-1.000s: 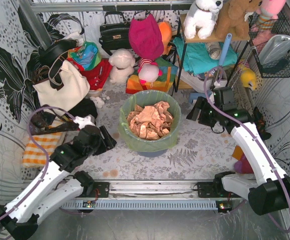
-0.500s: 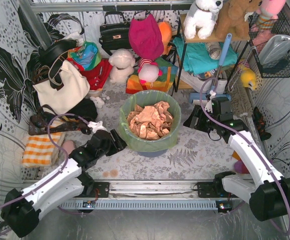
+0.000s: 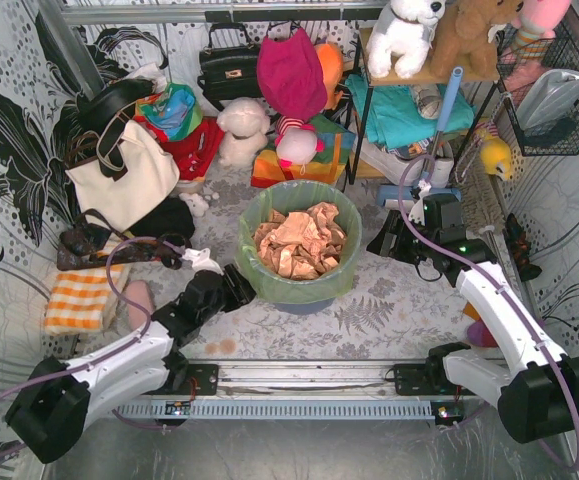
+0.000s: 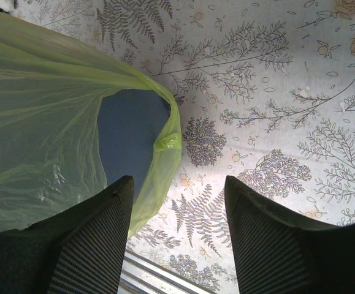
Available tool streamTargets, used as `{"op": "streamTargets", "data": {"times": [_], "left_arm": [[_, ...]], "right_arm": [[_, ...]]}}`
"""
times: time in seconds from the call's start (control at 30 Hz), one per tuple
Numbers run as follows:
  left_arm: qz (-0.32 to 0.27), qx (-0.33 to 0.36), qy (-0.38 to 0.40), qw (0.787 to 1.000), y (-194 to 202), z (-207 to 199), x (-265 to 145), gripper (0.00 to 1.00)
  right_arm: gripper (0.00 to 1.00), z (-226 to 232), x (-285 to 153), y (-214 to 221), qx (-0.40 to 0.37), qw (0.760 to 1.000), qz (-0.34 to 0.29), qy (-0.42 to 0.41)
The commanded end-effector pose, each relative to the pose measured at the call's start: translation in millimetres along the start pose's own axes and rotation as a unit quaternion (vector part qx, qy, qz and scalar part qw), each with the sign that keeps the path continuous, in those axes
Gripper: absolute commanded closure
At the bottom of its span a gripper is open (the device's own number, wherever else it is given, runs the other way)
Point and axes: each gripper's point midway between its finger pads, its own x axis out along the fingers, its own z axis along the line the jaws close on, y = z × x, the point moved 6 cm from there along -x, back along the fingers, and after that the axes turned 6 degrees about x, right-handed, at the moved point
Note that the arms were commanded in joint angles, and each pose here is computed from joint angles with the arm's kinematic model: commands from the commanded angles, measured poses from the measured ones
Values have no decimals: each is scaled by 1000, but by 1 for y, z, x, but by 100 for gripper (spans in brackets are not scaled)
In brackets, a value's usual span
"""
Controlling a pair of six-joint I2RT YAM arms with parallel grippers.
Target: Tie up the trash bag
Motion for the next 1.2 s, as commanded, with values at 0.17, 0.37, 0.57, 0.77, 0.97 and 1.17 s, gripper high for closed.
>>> {"op": "streamTargets", "data": {"times": [0.17, 0.37, 0.57, 0.77, 0.97, 1.17], "left_arm": [[-61, 21, 40, 997, -15, -9, 6, 50], [-55, 23, 30, 998, -12, -6, 15, 57], [-56, 22, 48, 997, -13, -11, 21, 58], [-43, 27, 47, 998, -8, -11, 31, 64], [-27, 31, 15, 999, -2, -2, 41, 72], [-20, 33, 8, 999, -3, -4, 44, 86]], "right_arm": [[48, 5, -2, -3, -17, 999, -12, -30], [49, 6, -2, -4, -19, 999, -9, -28], [49, 1, 3, 3, -16, 999, -3, -31], [51, 4, 9, 8, -8, 998, 7, -57], [51, 1, 13, 13, 4, 998, 8, -64], [52, -2, 17, 19, 12, 997, 10, -70]]}}
